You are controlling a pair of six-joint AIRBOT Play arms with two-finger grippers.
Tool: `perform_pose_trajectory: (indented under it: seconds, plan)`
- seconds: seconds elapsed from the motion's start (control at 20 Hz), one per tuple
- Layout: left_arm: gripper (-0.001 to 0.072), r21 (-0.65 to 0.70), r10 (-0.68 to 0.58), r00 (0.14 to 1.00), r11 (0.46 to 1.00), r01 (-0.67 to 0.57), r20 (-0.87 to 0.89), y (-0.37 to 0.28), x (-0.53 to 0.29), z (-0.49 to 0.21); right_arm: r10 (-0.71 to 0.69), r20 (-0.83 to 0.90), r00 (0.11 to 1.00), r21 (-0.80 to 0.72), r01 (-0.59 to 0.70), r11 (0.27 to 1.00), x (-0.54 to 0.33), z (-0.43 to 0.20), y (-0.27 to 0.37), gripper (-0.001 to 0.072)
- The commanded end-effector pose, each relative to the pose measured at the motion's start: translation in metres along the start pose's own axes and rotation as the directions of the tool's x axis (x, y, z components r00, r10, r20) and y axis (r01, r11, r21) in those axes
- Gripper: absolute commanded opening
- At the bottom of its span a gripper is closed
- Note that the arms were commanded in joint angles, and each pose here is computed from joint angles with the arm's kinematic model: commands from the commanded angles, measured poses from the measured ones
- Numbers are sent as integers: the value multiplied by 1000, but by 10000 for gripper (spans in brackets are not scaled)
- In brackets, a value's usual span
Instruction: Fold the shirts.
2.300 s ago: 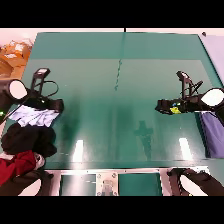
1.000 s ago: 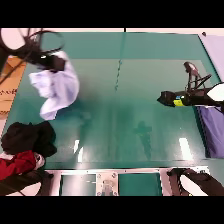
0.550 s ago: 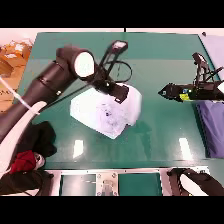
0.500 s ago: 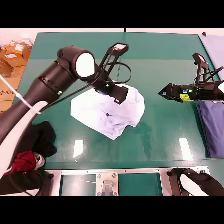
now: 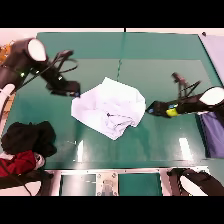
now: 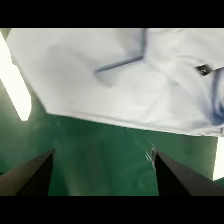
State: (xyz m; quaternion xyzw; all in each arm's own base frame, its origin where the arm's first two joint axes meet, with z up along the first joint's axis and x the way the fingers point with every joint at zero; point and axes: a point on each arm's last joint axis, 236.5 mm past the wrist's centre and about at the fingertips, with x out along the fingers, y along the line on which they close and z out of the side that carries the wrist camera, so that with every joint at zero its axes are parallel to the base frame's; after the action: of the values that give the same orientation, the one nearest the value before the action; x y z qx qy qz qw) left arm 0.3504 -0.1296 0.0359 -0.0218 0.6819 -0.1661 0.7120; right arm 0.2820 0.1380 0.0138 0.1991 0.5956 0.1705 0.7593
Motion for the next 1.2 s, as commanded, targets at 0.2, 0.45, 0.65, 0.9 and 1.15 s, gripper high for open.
perform_pose_trajectory:
  seconds: [0.2,0.45,0.65,0.9,1.15]
  plan:
    - [718,-276,-181,982,948,160,-51,37,113,-58,162,-109,981,61,-156,986,89,-38,63,538]
    - [717,-348,-283,950,885,310,129,21,137,-19,213,-185,959,56,-206,977,111,-51,89,538]
    - [236,-342,-291,939,877,338,183,21,141,-4,218,-196,956,67,-209,976,114,-54,91,538]
    - [26,-270,-335,934,894,356,124,11,139,-19,219,-177,960,128,-198,972,138,-50,90,456]
    - [24,-257,-342,933,897,360,115,9,138,-21,297,-164,941,156,-272,950,152,-49,107,44]
